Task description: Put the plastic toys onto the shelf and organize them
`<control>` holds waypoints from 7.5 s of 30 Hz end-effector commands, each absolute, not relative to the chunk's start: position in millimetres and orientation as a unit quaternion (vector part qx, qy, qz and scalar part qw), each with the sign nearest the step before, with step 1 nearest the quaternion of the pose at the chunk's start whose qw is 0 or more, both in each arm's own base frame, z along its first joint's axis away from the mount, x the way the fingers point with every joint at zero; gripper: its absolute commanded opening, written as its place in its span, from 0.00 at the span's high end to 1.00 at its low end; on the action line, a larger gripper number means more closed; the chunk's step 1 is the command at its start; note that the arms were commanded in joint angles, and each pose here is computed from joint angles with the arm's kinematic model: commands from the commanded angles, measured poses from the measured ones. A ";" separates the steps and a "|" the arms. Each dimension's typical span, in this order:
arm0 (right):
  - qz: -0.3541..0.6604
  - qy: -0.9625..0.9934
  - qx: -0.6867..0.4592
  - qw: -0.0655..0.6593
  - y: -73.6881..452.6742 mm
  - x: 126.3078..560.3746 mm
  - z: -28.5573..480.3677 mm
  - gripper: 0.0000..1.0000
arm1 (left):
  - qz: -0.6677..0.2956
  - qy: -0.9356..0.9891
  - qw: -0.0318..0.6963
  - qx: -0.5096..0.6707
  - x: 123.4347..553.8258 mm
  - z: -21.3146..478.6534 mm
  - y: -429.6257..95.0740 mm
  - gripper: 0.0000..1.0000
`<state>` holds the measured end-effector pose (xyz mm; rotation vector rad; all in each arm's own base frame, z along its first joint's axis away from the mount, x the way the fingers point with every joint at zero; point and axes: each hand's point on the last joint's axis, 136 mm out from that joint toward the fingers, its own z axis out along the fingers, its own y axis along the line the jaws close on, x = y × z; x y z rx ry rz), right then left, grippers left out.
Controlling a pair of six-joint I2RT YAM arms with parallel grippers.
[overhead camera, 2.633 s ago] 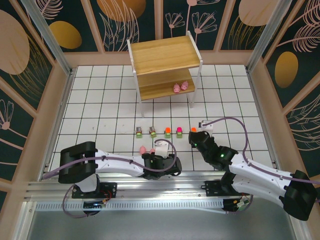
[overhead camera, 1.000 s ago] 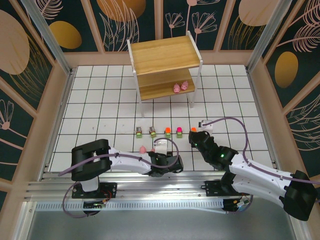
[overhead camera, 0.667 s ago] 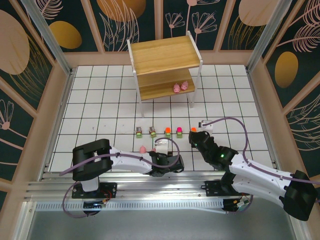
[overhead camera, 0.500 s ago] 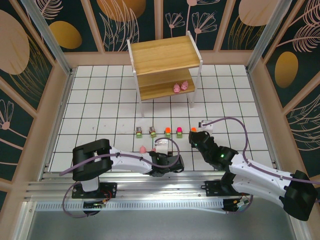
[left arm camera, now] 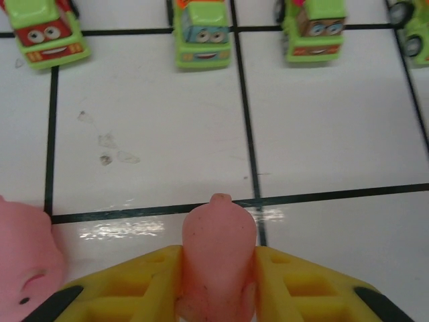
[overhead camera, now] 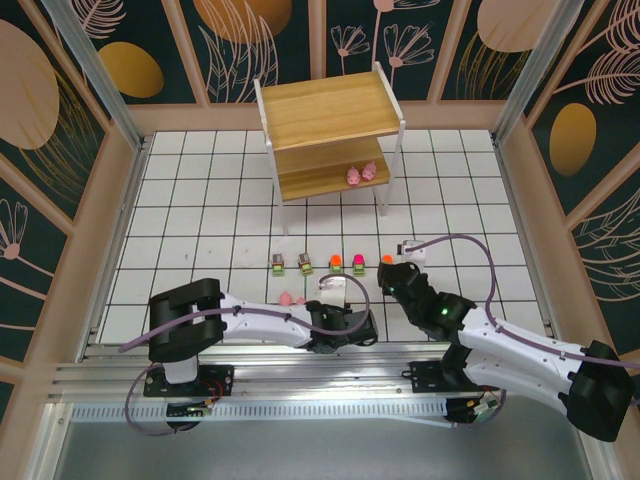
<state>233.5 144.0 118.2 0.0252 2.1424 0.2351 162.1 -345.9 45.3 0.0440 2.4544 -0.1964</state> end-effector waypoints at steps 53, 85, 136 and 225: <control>0.093 0.871 0.023 0.482 136.0 234.7 117.1 0.57 | -0.063 0.877 0.476 0.014 397.7 223.7 -342.1 0.73; 0.094 0.871 0.023 0.482 136.2 235.3 117.1 0.57 | -0.041 0.856 0.515 0.002 437.9 218.8 -342.0 0.73; 0.093 0.873 0.018 0.478 137.9 235.3 114.9 0.57 | -0.051 0.850 0.524 -0.003 448.9 218.7 -340.7 0.56; 0.135 0.879 -0.133 0.438 210.1 195.8 102.5 0.44 | -0.067 0.929 0.364 -0.008 173.8 72.8 -237.5 0.52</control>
